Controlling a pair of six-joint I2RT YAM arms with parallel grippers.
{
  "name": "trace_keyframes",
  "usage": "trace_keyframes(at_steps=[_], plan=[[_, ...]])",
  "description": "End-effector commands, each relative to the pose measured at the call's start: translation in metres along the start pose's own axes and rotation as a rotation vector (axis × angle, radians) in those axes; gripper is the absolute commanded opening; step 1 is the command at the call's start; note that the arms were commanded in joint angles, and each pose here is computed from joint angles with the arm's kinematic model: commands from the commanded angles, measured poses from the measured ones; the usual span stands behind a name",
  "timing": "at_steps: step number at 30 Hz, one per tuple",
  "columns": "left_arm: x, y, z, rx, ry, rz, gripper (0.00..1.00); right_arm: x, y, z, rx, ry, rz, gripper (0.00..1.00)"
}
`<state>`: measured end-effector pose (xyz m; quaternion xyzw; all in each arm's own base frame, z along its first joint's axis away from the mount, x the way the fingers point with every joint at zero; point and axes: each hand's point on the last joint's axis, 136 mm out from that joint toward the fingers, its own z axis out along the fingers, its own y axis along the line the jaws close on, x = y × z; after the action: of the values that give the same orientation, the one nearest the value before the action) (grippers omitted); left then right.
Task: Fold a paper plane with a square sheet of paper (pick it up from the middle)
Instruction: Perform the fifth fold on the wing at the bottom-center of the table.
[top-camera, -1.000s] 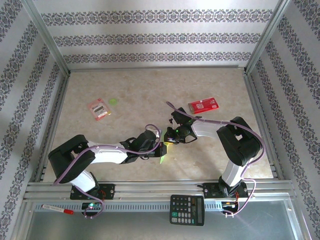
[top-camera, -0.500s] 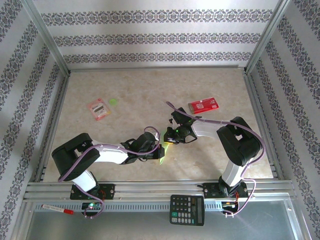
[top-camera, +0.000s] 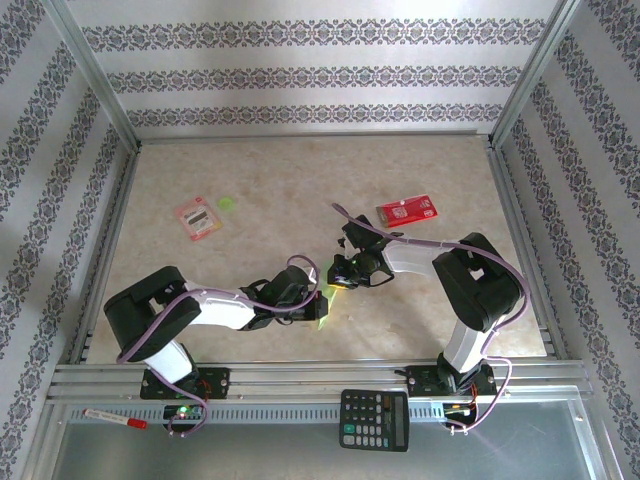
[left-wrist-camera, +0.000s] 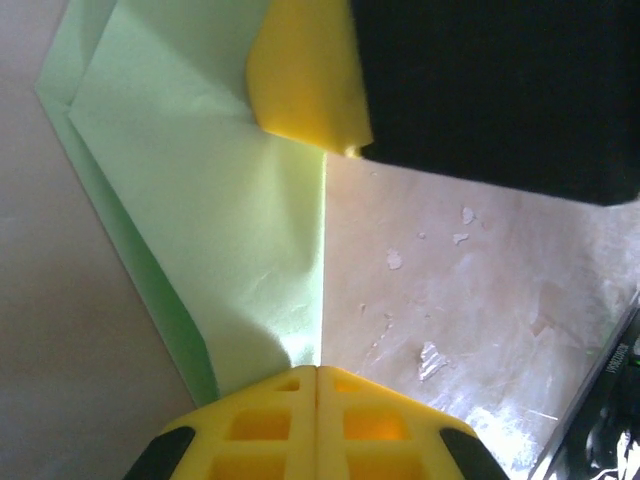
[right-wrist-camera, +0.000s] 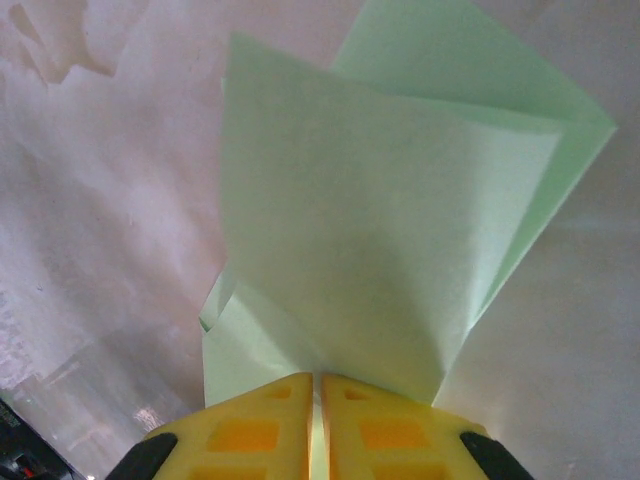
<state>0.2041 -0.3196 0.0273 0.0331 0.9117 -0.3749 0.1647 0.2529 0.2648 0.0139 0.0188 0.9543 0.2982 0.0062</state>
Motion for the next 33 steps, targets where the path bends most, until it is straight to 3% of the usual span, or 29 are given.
trace_keyframes(at_steps=[1, 10, 21, 33], plan=[[-0.003, -0.008, -0.01, 0.011, 0.001, -0.001, 0.08, 0.002, -0.014, 0.008, 0.042, 0.014, 0.018, 0.13], [0.004, -0.02, -0.012, 0.033, 0.025, 0.012, 0.07, 0.002, -0.016, 0.009, 0.047, 0.015, 0.025, 0.12], [0.015, 0.001, -0.006, -0.021, 0.048, -0.025, 0.0, 0.002, -0.016, 0.009, 0.048, 0.016, 0.024, 0.12], [0.003, 0.008, -0.007, -0.041, 0.04, -0.009, 0.02, 0.004, -0.016, 0.009, 0.044, 0.022, 0.016, 0.12]])
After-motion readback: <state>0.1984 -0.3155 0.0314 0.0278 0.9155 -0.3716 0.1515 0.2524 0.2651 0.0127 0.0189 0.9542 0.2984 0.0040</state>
